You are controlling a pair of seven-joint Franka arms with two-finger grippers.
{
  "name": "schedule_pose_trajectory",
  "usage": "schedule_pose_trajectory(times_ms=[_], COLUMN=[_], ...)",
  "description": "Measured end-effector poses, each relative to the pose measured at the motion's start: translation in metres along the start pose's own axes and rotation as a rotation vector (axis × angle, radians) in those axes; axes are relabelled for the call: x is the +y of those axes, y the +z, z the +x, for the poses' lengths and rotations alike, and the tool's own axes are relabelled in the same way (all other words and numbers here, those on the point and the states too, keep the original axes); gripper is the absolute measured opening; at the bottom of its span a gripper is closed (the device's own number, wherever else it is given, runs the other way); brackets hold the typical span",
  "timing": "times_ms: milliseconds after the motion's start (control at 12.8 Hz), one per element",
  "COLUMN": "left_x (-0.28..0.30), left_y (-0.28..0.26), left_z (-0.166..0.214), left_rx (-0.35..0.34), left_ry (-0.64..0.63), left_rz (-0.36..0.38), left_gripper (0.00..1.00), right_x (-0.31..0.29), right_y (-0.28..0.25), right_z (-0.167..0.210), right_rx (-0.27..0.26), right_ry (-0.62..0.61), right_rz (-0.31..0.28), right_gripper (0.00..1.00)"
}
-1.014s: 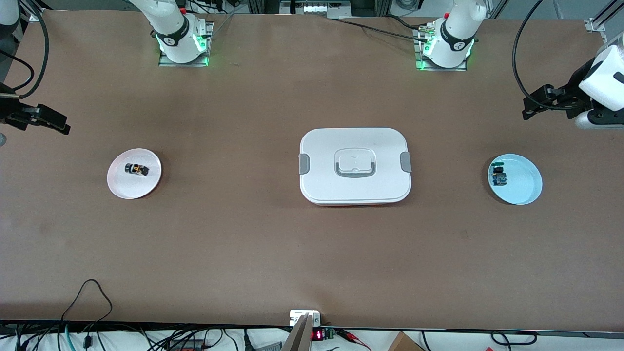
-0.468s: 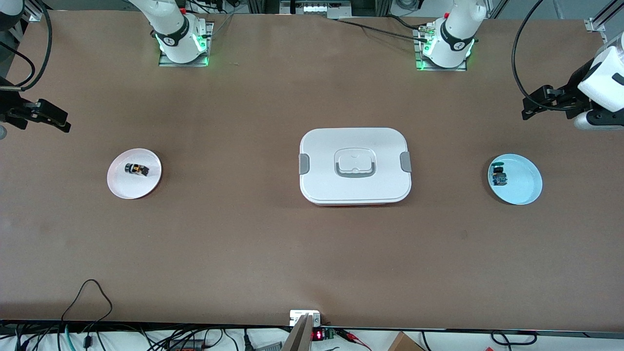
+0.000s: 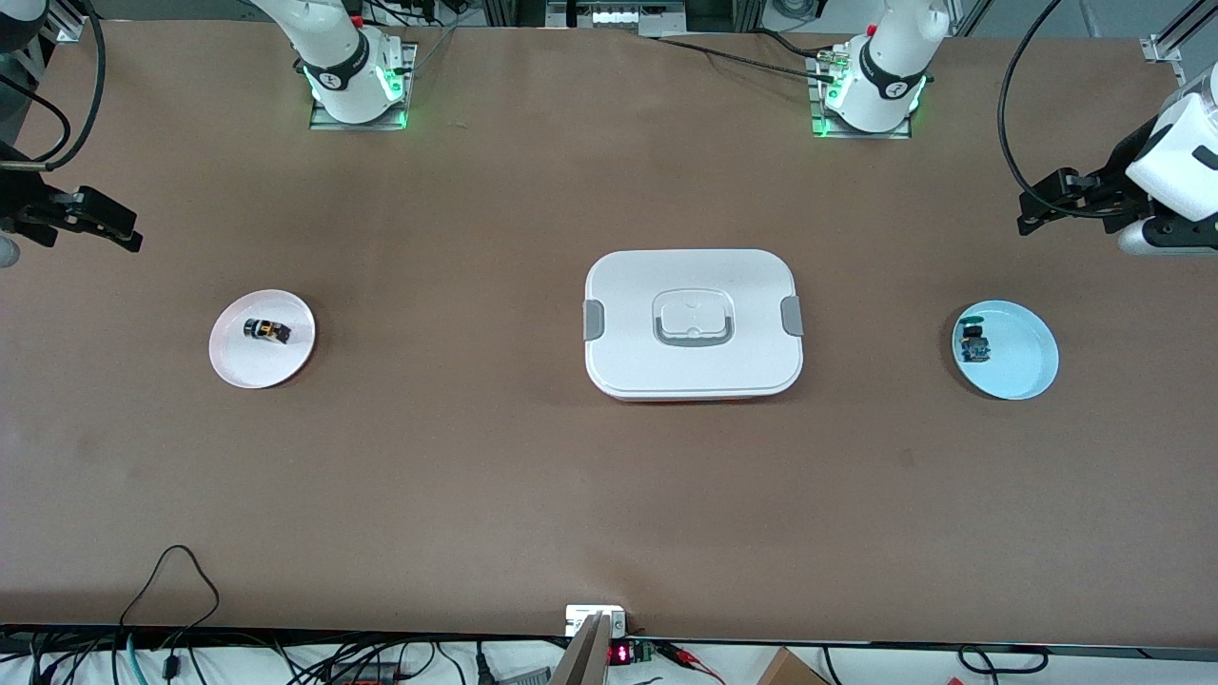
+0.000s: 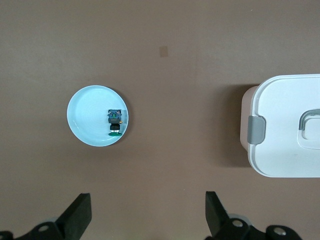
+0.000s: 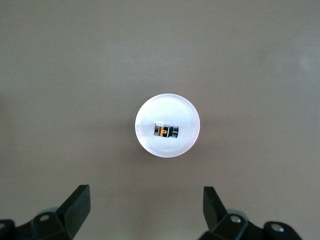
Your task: Transfer orange switch to right arm and place
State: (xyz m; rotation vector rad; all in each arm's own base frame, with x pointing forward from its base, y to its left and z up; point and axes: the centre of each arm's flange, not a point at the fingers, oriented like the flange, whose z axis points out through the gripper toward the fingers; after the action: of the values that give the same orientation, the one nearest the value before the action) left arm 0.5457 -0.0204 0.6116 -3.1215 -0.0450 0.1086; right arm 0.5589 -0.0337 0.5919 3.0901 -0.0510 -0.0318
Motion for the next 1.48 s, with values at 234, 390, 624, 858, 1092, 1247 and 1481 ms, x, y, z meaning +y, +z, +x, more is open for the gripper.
schedule_pose_trajectory(times_ms=[234,390,624,858,1092,1247,1481], left_x=[0.0,0.0,0.0,0.0,0.0,0.0,0.0], left_y=[0.0,0.0,0.0,0.0,0.0,0.0,0.0], left_z=[0.0,0.0,0.0,0.0,0.0,0.0,0.0], left_rx=[0.0,0.0,0.0,0.0,0.0,0.0,0.0], left_ry=[0.0,0.0,0.0,0.0,0.0,0.0,0.0], left_rz=[0.0,0.0,0.0,0.0,0.0,0.0,0.0], left_gripper=[1.0,1.0,1.0,1.0,1.0,1.0,1.0], right_x=[-0.004,-0.012,-0.022,-0.019,-0.015,-0.014,-0.015], right_y=[0.003,0.005,0.004,0.005,0.008,0.004,0.0], right_z=[0.01,0.017,0.019,0.019,0.011,0.004,0.002], right_rx=[-0.026,-0.038,-0.036,-0.037,-0.019,-0.015,-0.009], right_ry=[-0.001,-0.013,-0.029,-0.023,-0.018,-0.018,-0.018], right_rz=[0.018,0.016,0.014,0.014,0.017,0.018,0.019], right_gripper=[1.0,1.0,1.0,1.0,1.0,1.0,1.0])
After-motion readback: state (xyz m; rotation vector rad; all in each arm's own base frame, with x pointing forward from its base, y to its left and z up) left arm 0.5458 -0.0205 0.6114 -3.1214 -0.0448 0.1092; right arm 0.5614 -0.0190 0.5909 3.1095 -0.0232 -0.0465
